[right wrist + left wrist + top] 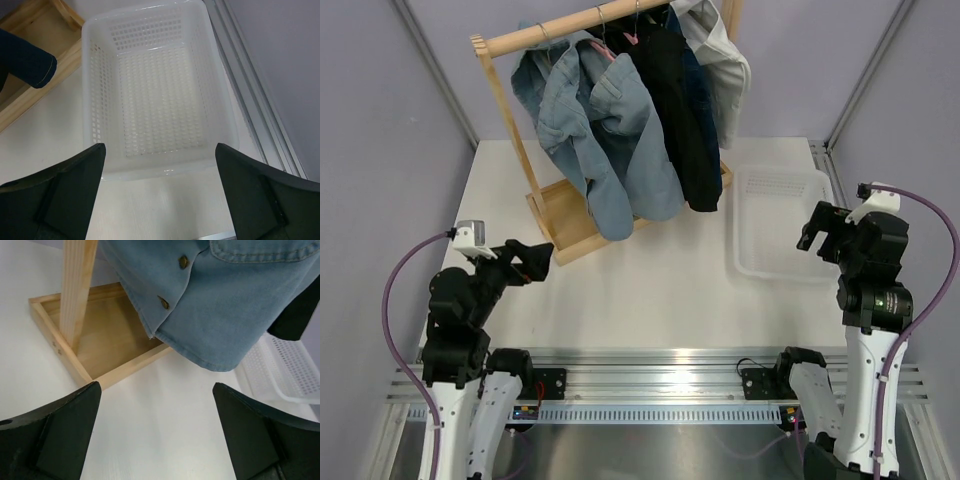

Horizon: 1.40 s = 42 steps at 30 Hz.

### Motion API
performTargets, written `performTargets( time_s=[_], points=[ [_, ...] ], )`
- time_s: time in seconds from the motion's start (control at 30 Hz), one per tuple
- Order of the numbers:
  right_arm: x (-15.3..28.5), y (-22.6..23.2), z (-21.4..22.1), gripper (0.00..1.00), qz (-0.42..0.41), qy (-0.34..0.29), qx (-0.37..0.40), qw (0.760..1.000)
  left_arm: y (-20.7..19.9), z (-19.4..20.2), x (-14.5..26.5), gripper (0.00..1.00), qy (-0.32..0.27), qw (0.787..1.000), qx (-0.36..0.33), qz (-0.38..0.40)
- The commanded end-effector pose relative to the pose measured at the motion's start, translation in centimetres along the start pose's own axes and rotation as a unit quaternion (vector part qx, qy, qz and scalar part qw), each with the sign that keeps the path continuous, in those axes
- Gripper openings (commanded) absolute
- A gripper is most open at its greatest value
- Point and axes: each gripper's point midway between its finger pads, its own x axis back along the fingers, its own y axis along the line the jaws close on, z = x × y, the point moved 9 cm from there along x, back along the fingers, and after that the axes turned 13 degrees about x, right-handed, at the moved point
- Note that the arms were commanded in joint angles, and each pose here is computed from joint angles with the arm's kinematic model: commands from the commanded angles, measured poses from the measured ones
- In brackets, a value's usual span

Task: Remove the skirt from the hanger
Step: Pick up the hanger from the clothesline.

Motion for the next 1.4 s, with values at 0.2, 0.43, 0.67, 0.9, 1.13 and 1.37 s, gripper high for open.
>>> performTargets(
  time_s=[0.2, 0.43, 0.67, 0.9, 1.13, 1.37],
  points=[
    [2.2, 1.5, -0.1, 1.00, -0.123, -0.095, 0.113, 0.981, -6.5, -4.2, -1.2, 0.99, 0.005, 0.975, 0.135, 0.176],
    [2.8, 4.8, 3.4, 0.99, -0.331, -0.141, 0.201, 0.911, -8.7, -6.6, -2.4, 0.99, -0.012, 0.968, 0.170, 0.182],
    [1.0, 6.3, 4.6, 0.99, -0.441, -0.117, 0.175, 0.872, -14.0, -8.8, -6.5, 0.99, -0.015, 0.978, 0.139, 0.154],
    [0.5, 6.8, 5.4, 0.99, -0.471, -0.142, 0.188, 0.850, -16.4, -14.7, -9.1, 0.99, -0.141, 0.973, 0.146, 0.106],
    [0.9, 6.7, 5.5, 0.99, -0.458, -0.149, 0.193, 0.855, -18.2, -19.2, -13.2, 0.95, -0.163, 0.979, 0.118, 0.043],
    [1.0, 6.5, 5.5, 0.99, -0.444, -0.153, 0.197, 0.861, -16.6, -20.7, -16.1, 0.82, -0.147, 0.976, 0.159, 0.034]
  ],
)
